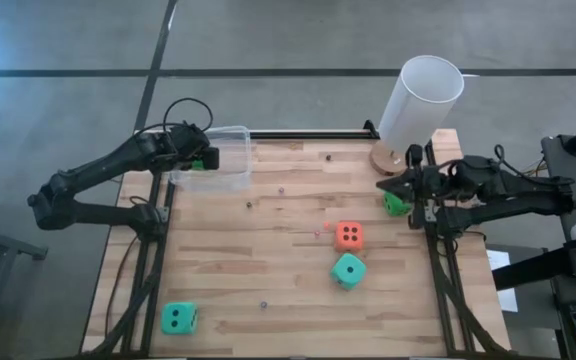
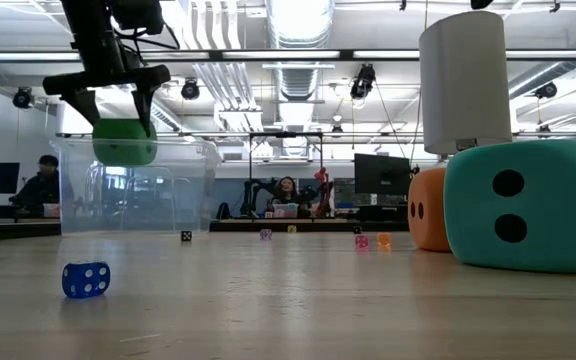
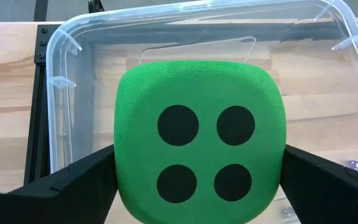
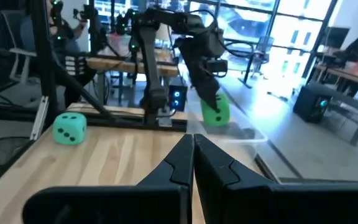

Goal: Pick & Place Dice
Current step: Put the left green large dice into the transparent bin

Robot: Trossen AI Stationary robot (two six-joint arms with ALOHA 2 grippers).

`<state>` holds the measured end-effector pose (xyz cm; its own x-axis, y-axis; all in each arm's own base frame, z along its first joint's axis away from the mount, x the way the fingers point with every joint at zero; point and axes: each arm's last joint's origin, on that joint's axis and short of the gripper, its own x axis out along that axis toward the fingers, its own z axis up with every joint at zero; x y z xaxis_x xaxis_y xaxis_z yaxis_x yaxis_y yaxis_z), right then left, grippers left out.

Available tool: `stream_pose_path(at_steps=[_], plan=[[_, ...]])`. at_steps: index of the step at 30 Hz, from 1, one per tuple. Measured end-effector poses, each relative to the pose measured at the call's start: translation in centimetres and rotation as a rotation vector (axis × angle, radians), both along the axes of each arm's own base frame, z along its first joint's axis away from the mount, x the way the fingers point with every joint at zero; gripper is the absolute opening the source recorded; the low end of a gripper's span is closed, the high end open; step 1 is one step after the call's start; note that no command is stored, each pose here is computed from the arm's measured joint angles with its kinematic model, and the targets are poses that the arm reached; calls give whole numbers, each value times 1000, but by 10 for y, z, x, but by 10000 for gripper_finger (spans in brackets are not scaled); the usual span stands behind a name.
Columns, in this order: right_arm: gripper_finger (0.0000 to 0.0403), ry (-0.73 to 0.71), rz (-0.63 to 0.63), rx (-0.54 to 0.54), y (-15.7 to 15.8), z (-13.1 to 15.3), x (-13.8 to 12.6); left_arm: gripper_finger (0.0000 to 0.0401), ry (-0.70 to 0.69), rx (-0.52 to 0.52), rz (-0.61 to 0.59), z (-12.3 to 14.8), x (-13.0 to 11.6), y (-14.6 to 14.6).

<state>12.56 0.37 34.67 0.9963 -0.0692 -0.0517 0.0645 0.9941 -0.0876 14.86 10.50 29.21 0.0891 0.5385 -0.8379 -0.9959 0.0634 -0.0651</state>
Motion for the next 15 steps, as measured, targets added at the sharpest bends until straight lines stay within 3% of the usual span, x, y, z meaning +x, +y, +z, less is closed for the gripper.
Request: stream_pose_path(at_steps=[7, 15], plan=[[8, -15, 46, 31, 1, 1, -3, 389, 0, 0, 0, 0, 0, 0], [8, -68, 77, 0, 1, 6, -27, 398, 1, 0, -2, 0, 0, 0]])
